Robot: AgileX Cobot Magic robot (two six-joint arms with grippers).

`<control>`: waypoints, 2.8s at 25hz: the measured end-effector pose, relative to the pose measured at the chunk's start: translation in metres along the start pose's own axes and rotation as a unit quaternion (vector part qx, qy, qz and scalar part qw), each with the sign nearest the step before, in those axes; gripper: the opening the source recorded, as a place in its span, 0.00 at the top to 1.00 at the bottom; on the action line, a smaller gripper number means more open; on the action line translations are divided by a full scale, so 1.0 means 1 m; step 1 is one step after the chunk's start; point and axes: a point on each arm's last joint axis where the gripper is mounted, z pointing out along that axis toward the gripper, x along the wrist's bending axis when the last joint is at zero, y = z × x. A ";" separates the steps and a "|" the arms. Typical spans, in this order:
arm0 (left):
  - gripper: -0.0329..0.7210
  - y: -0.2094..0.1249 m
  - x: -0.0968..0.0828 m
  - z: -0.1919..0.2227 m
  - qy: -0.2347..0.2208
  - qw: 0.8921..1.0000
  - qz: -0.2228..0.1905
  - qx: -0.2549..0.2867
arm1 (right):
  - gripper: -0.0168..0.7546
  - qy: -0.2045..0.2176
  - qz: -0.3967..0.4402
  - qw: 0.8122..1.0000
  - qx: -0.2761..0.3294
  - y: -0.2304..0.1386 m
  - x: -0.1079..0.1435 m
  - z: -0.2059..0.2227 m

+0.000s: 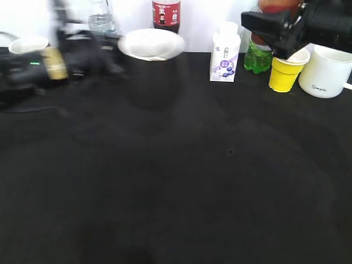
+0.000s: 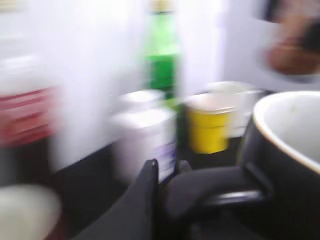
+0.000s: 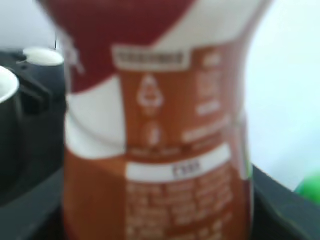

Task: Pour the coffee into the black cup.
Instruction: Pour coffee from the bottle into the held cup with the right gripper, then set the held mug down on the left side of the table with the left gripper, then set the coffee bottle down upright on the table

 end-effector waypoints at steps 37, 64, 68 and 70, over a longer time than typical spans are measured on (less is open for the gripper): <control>0.53 -0.030 -0.017 -0.140 0.295 0.955 -0.005 -0.011 | 0.29 -0.112 0.184 0.971 0.105 -0.063 -0.019 0.012; 0.53 -0.018 -0.031 -0.133 0.245 0.969 0.004 -0.020 | 0.27 -0.109 0.140 0.981 0.072 -0.163 -0.010 0.033; 0.53 -0.018 -0.031 -0.133 0.245 0.969 0.004 -0.019 | 0.13 -0.107 0.170 0.974 0.107 -0.172 -0.002 0.026; 0.53 -0.018 -0.031 -0.133 0.245 0.969 0.003 -0.017 | 0.12 -0.111 0.177 0.971 0.114 -0.167 0.003 0.018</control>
